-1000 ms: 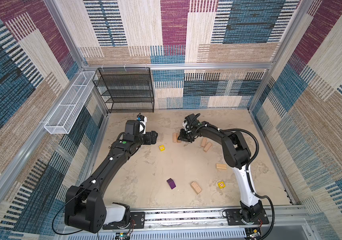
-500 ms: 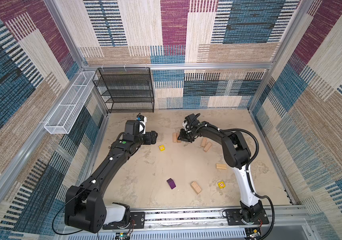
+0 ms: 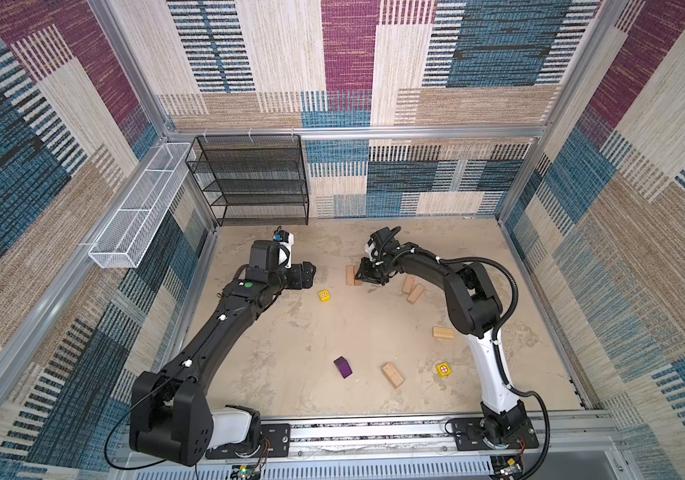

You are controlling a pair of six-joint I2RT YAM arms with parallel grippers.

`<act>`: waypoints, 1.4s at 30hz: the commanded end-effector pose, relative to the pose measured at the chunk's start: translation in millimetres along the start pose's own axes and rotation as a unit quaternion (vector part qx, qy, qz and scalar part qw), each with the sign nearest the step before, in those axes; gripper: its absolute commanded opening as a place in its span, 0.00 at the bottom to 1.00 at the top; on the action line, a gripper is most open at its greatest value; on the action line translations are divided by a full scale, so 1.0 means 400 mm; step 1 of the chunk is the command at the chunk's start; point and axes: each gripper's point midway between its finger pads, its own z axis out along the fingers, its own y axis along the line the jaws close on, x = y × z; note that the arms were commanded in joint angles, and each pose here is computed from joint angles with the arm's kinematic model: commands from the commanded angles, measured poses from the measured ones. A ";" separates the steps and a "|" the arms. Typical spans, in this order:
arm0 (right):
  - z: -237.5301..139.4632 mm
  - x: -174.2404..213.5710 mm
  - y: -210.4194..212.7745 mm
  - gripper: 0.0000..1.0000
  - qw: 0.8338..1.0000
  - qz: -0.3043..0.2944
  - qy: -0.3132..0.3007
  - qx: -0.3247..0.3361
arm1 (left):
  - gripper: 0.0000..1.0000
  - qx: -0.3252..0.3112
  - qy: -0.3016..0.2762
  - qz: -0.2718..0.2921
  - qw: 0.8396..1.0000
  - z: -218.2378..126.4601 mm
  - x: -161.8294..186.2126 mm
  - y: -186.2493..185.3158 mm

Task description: Build the wood block tower

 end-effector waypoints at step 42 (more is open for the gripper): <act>0.004 -0.003 -0.002 0.29 1.000 -0.019 0.002 -0.007 | 0.86 0.006 -0.001 -0.007 1.000 0.007 -0.001 -0.002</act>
